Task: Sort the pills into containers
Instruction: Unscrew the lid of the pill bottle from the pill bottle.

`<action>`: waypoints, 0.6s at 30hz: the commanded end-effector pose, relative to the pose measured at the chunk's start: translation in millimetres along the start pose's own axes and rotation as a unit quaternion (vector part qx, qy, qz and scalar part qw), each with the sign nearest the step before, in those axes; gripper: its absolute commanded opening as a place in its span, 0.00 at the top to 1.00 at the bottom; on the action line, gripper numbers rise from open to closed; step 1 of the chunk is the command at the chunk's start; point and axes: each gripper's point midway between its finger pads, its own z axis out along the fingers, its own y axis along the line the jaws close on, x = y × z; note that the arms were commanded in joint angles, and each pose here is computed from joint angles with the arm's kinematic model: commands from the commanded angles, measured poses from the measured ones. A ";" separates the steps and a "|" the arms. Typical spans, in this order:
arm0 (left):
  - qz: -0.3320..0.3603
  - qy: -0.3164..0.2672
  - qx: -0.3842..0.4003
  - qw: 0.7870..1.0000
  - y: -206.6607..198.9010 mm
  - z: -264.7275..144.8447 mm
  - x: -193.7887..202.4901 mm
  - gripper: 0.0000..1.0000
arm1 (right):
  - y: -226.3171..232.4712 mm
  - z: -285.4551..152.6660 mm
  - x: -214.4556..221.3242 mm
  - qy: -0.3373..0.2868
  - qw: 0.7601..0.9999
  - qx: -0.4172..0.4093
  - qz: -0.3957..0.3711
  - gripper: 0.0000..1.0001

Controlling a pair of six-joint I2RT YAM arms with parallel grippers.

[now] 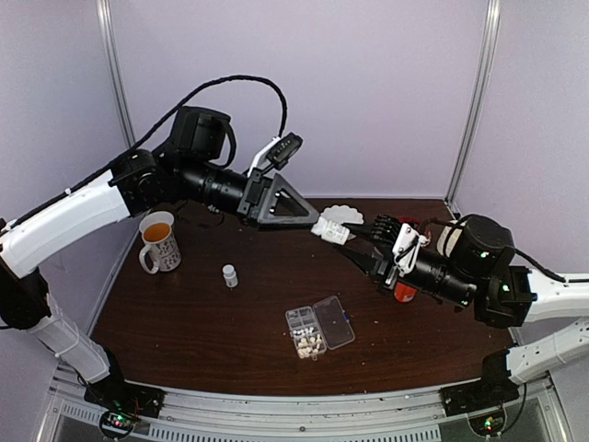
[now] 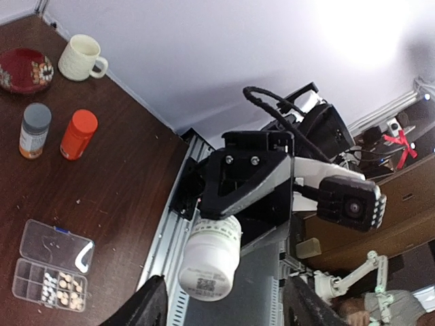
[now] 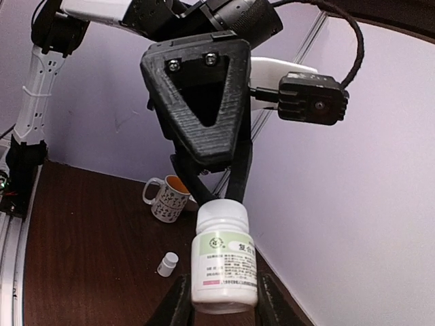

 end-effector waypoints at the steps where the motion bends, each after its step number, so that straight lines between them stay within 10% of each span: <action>1: 0.175 -0.037 -0.012 0.984 -26.8 -25.8 -17.5 0.39 | -9.8 -12.1 -30.0 -0.040 0.989 -0.017 0.142 0.82; 6: 0.372 -0.073 -0.053 0.924 -22.3 -39.5 -15.6 0.36 | -4.9 -18.9 -45.7 -0.047 0.966 -0.067 0.244 0.82; 12: 0.658 -0.097 -0.023 0.747 -34.5 -49.5 21.8 0.28 | 10.1 -24.4 -48.8 -0.040 0.951 -0.122 0.281 0.81; 18: 0.762 -0.056 -0.041 0.643 -22.1 -48.3 41.2 0.25 | 22.4 -18.2 -53.2 -0.034 0.930 -0.163 0.327 0.82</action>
